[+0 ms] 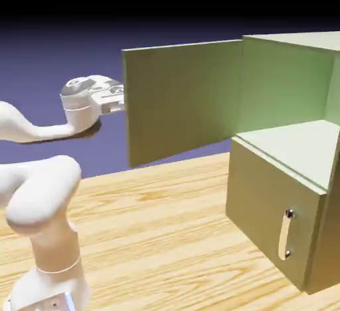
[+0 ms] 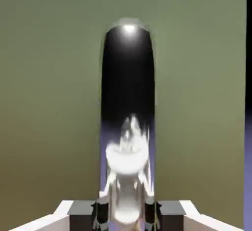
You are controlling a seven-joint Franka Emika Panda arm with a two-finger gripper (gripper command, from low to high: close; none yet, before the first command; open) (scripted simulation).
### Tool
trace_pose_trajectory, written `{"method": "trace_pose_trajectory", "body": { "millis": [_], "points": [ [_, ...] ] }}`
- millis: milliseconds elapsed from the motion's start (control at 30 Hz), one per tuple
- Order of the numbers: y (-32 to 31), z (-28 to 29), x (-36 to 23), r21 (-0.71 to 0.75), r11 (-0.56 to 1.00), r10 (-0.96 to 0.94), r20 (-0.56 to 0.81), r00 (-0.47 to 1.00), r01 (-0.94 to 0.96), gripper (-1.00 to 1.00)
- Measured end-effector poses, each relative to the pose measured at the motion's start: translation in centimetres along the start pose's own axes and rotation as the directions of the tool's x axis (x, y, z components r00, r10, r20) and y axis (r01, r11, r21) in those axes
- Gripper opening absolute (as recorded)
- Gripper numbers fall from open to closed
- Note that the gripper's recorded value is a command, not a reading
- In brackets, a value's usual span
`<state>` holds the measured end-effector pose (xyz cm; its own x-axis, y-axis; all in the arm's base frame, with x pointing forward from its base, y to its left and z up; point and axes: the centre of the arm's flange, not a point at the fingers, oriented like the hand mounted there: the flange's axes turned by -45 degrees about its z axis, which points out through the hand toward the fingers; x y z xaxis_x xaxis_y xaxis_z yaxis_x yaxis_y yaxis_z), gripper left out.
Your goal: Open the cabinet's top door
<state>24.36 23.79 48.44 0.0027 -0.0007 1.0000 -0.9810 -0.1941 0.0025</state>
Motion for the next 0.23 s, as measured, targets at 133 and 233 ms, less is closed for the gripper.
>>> {"method": "trace_pose_trajectory", "body": {
  "millis": [133,233],
  "points": [
    [-1.4,-3.1,0.1,-0.093,0.996,0.003,0.000,1.000,-0.003,-1.00],
    [-2.4,-4.7,0.1,-0.143,0.990,0.002,-0.001,1.000,-0.002,1.00]
  ]
}}
